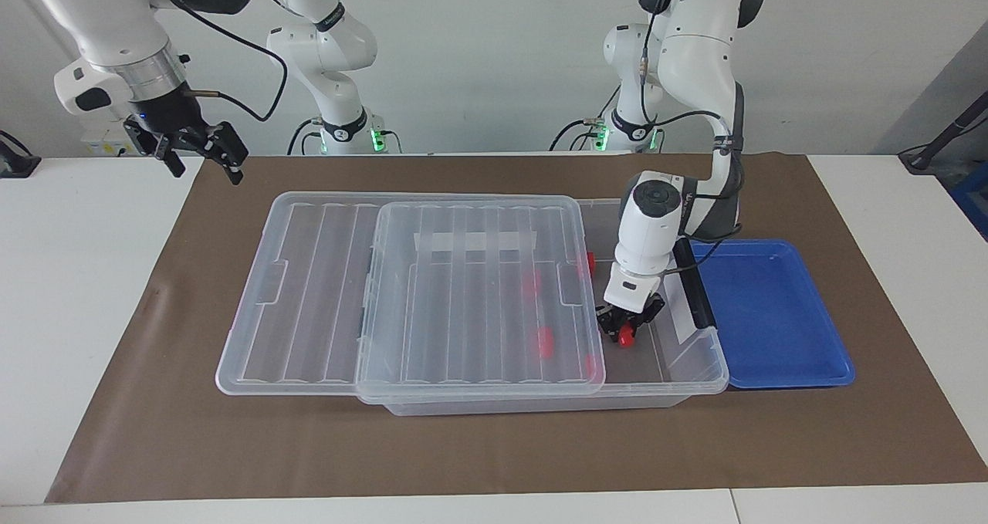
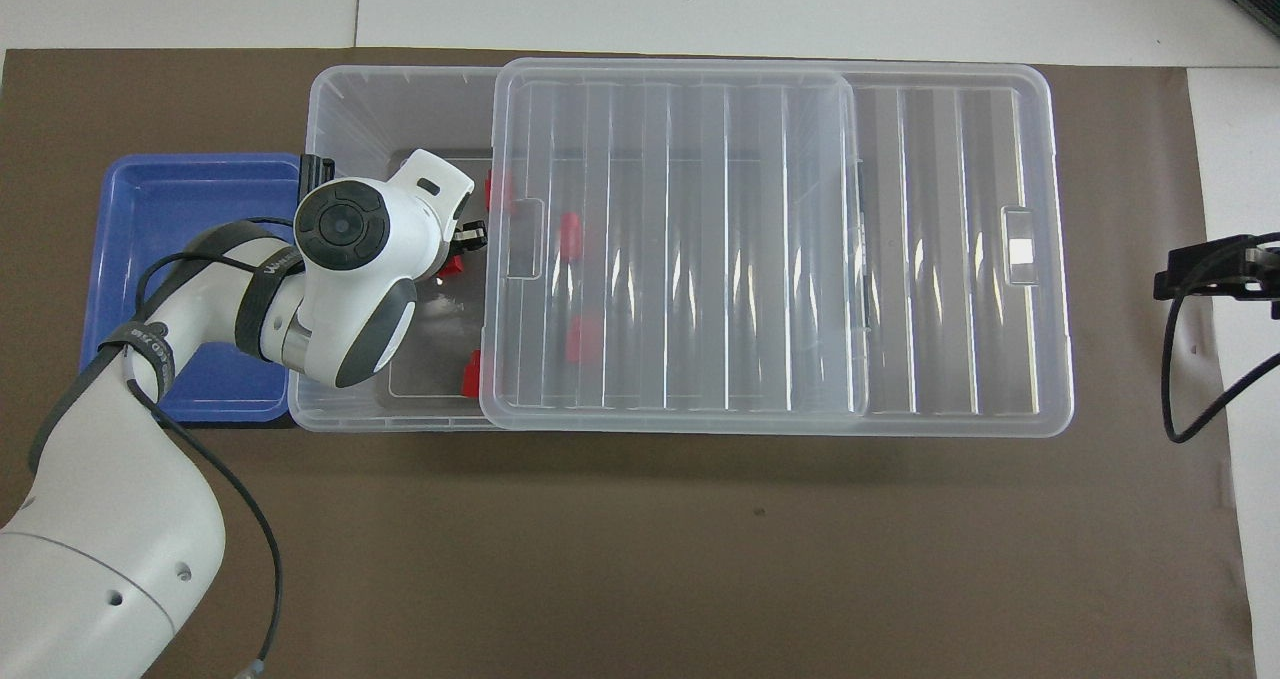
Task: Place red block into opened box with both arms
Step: 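Lower the red block into the open box and open the left gripper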
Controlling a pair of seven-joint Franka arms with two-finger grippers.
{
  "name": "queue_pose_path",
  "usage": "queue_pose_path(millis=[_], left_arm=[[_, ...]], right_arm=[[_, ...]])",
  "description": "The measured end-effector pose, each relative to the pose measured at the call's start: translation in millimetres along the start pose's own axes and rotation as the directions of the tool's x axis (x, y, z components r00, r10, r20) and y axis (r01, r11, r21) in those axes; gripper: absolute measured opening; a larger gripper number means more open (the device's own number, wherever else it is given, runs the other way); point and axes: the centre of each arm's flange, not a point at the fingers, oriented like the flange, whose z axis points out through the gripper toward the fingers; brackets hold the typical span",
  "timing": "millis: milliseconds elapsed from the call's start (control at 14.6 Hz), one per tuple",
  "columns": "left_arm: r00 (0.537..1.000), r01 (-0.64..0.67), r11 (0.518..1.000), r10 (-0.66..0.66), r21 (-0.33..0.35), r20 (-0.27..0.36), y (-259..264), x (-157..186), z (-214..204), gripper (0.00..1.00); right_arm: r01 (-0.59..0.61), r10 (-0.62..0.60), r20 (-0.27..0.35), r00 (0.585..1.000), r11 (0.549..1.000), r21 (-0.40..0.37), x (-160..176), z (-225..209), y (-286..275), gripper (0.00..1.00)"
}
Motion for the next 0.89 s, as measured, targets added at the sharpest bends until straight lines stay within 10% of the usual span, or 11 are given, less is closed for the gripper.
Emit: queue_pose_path(millis=[343, 893], left_arm=[[0.997, 0.081, 0.997, -0.081, 0.001, -0.002, -0.5, 0.7, -0.4, 0.96], [0.987, 0.162, 0.986, -0.161, 0.026, -0.012, -4.5, 8.7, -45.8, 1.00]], right_arm=[[0.000, 0.000, 0.000, 1.000, 1.000, 0.000, 0.0, 0.0, -0.1, 1.00], [0.000, 0.000, 0.001, 1.000, 1.000, 0.000, -0.1, 0.4, -0.1, 1.00]])
